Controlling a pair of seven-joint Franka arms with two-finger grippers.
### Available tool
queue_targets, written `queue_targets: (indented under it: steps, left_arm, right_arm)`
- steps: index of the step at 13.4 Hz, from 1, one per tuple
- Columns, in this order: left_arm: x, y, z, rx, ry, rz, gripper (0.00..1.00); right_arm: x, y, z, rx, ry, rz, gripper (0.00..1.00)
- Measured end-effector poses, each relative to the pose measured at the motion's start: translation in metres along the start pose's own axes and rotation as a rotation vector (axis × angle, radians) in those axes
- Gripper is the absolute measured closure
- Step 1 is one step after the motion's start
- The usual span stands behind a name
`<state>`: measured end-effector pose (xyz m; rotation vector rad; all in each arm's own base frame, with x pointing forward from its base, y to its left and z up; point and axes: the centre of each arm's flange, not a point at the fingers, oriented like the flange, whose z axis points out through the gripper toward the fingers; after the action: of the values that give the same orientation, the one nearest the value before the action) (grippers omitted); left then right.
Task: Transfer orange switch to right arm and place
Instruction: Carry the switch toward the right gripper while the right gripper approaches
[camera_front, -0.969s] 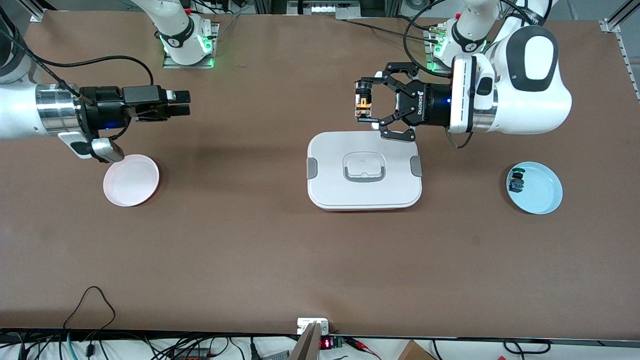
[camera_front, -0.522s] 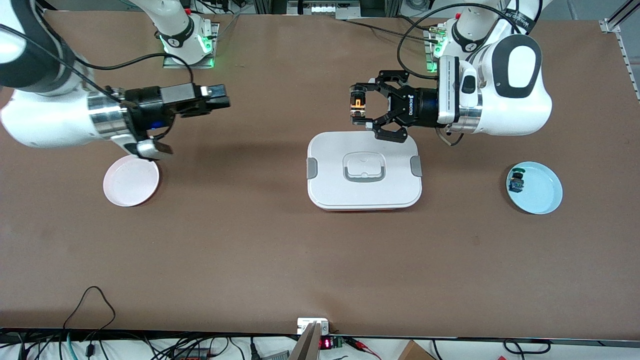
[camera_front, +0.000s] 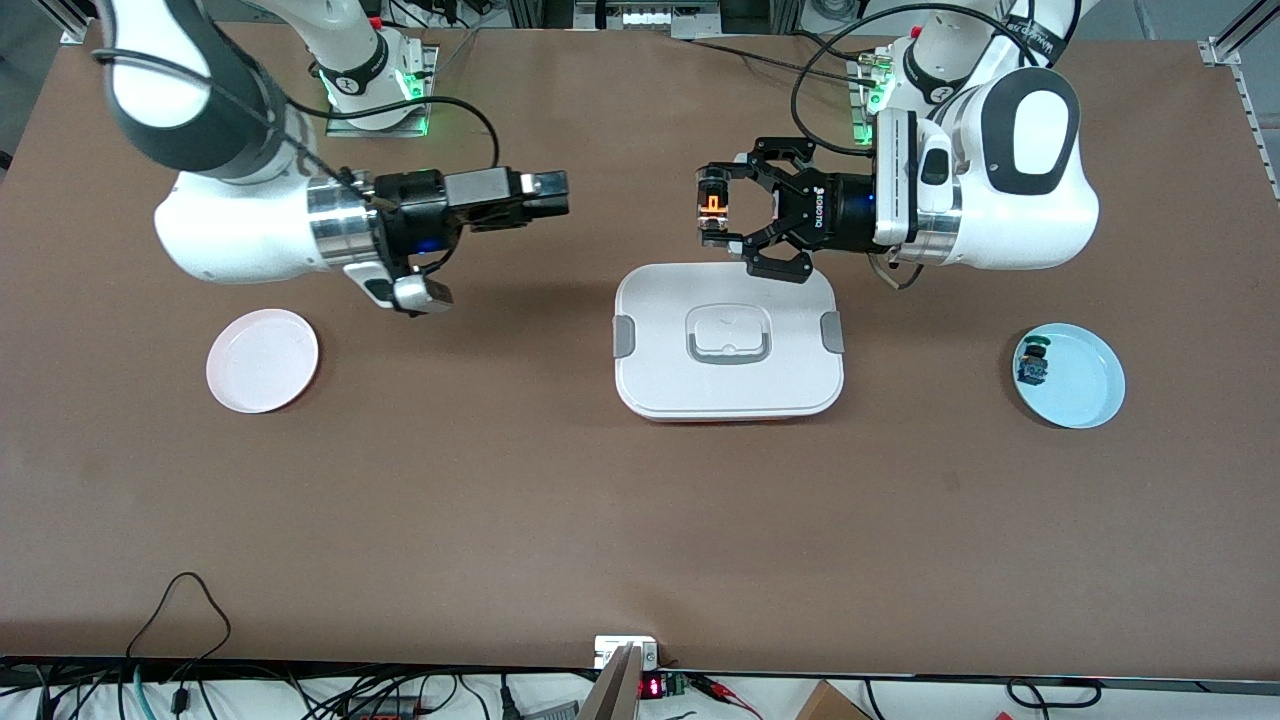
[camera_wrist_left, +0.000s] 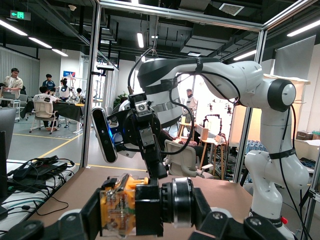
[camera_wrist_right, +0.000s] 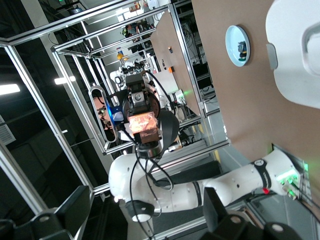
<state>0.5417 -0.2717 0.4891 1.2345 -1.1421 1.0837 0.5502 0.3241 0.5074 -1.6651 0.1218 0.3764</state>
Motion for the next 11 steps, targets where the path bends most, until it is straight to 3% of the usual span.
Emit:
queue_targets:
  steps: [4, 11]
  left_arm:
    - [0.0, 0.0, 0.0, -0.001, 0.0, 0.0, 0.28]
    - [0.0, 0.0, 0.0, -0.001, 0.0, 0.0, 0.28]
  right_arm:
    - [-0.009, 0.005, 0.053, 0.0, 0.06, -0.123, 0.0]
    - [-0.01, 0.019, 0.087, 0.055, 0.08, -0.246, 0.0]
